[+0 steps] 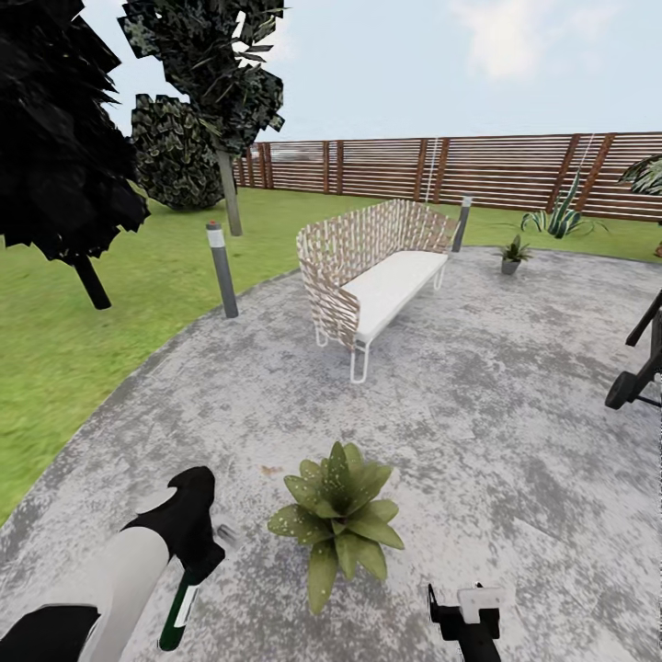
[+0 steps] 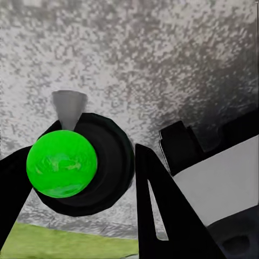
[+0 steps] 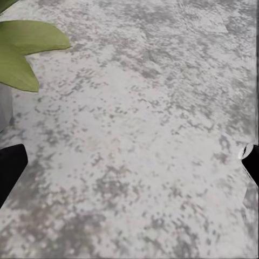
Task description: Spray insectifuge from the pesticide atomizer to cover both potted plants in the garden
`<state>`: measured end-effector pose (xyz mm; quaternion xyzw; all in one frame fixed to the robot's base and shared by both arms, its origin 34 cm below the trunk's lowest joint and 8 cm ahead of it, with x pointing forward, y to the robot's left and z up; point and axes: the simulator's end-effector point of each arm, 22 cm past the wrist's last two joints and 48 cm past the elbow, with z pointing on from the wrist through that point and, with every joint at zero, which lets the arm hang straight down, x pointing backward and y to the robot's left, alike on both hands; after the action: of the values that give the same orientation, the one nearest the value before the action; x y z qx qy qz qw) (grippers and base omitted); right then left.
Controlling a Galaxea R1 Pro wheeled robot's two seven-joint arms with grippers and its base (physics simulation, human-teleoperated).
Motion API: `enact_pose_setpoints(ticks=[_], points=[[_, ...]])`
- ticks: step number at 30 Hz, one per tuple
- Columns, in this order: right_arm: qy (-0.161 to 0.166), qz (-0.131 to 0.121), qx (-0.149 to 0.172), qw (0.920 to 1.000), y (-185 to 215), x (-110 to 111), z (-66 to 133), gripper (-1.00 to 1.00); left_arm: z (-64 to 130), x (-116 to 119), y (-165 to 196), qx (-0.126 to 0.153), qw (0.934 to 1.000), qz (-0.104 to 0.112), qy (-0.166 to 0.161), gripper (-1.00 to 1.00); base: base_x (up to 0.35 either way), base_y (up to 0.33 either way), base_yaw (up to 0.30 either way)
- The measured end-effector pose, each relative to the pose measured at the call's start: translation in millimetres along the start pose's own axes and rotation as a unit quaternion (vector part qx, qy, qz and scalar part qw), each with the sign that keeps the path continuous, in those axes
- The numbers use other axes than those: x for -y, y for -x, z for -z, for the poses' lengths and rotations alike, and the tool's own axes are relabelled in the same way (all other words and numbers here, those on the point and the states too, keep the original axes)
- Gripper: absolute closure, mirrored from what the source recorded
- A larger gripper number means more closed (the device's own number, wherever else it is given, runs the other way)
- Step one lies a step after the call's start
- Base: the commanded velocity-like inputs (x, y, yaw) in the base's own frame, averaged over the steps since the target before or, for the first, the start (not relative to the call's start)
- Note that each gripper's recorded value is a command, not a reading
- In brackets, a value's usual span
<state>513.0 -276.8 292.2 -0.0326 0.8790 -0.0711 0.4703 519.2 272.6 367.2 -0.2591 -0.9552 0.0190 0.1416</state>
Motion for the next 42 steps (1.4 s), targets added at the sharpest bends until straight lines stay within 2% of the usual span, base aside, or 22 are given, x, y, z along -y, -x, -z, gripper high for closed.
enact_pose_setpoints(ticks=[6, 17, 23, 30, 35, 42], points=[[0.0, 0.0, 0.0, 1.0, 0.0, 0.1, 0.0, -1.0, 1.1, 9.3, 7.7, 0.006, 1.0, -0.007, -0.001, 1.0, 0.0, -0.268, 0.0], [0.001, 0.0, -0.001, 1.0, -0.4, -1.1, 0.3, -1.0, -3.6, 4.0, 3.7, 0.0, 0.9999, -0.006, 0.012, 1.0, 0.0, -0.275, 0.0], [0.001, 0.0, -0.001, 1.0, -0.4, -1.5, 0.3, -1.0, -3.4, 6.3, 6.3, 0.006, 0.9999, -0.004, 0.007, 1.0, -0.03, -0.275, 0.0], [0.002, 0.0, -0.001, 1.0, -0.5, -1.7, 0.3, -1.0, -16.7, 13.0, -5.2, -0.007, 1.0, -0.004, 0.001, 1.0, -0.009, -0.275, 0.0], [0.002, 0.0, -0.001, 1.0, -0.5, -2.1, 0.3, -1.0, -23.7, 11.0, -11.3, -0.013, 0.9998, -0.005, 0.01, 1.0, -0.1, -0.259, 0.0], [0.003, -0.001, -0.002, 1.0, -1.4, -4.1, 0.5, -1.0, -22.1, -0.2, -13.8, -0.012, 0.9997, 0.0, 0.021, 1.0, -0.02, -0.055, 0.112]])
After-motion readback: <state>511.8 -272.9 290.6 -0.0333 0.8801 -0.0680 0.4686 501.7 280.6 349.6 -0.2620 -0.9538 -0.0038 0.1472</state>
